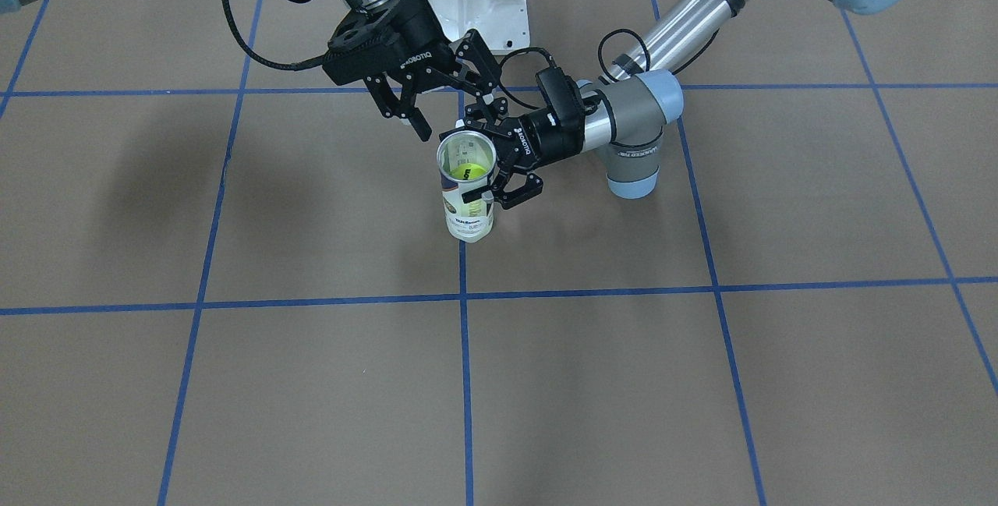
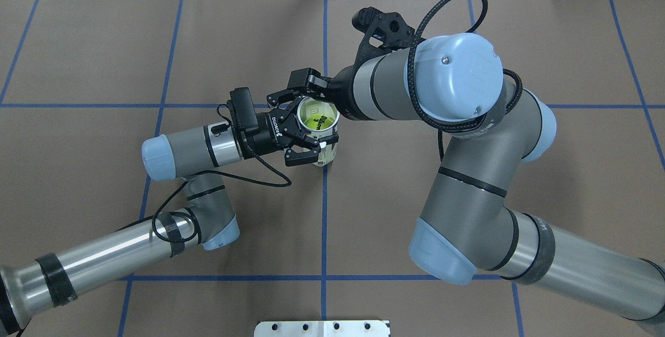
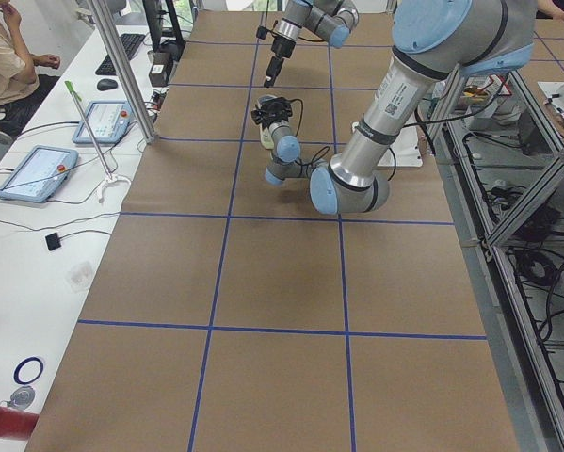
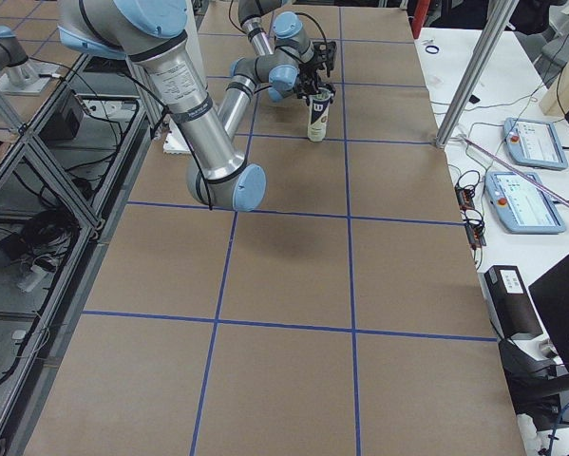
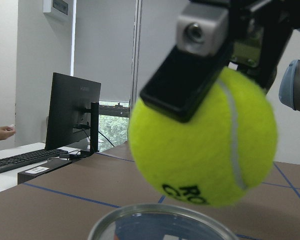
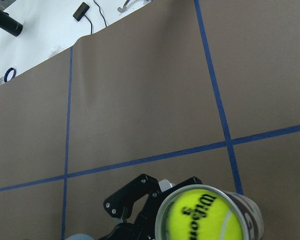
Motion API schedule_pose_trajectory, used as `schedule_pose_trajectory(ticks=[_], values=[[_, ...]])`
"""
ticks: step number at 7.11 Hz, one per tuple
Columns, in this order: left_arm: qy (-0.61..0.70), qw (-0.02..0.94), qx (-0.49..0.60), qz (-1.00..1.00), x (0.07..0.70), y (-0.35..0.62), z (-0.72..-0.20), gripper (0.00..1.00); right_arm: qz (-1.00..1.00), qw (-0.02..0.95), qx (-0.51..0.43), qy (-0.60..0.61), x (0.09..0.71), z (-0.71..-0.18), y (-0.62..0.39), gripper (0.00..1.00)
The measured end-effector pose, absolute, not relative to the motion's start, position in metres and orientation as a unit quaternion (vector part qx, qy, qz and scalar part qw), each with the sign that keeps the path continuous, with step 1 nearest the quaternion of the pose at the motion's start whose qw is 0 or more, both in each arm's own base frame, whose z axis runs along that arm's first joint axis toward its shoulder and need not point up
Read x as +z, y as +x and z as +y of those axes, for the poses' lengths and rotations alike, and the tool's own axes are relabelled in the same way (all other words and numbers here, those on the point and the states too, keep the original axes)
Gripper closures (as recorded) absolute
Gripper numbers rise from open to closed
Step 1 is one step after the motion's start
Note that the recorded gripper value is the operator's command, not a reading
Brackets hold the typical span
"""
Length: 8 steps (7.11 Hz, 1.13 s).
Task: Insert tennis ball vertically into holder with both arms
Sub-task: 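Release the second ball into the can and raise the right gripper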
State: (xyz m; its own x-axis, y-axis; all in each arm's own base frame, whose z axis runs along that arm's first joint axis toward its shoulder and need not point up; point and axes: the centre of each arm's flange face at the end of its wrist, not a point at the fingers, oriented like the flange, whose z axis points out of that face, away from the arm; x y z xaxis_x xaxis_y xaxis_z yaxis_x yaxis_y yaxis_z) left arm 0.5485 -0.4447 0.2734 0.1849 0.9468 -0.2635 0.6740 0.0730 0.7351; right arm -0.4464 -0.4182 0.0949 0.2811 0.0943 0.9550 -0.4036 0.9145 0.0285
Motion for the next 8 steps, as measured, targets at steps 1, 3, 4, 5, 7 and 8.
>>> schedule_pose_trajectory(ticks=[1,3,4,5,7,8], values=[[0.659,0.398,0.171,0.615,0.273,0.549,-0.445,0.02,-0.576,0.791,0.155,0.134,0.094,-0.418,-0.445,0.01],[0.659,0.397,0.171,0.615,0.272,0.548,-0.445,0.02,-0.528,0.824,0.136,0.154,0.101,-0.433,-0.422,0.01],[0.661,0.395,0.170,0.616,0.270,0.547,-0.445,0.02,-0.497,0.844,0.118,0.163,0.111,-0.455,-0.395,0.01],[0.663,0.392,0.168,0.615,0.267,0.543,-0.446,0.02,-0.476,0.859,0.092,0.163,0.130,-0.485,-0.359,0.01],[0.670,0.385,0.162,0.614,0.259,0.531,-0.454,0.02,-0.431,0.887,0.037,0.160,0.198,-0.550,-0.281,0.01],[0.674,0.382,0.158,0.612,0.256,0.523,-0.458,0.02,-0.405,0.900,0.010,0.162,0.242,-0.576,-0.243,0.01]])
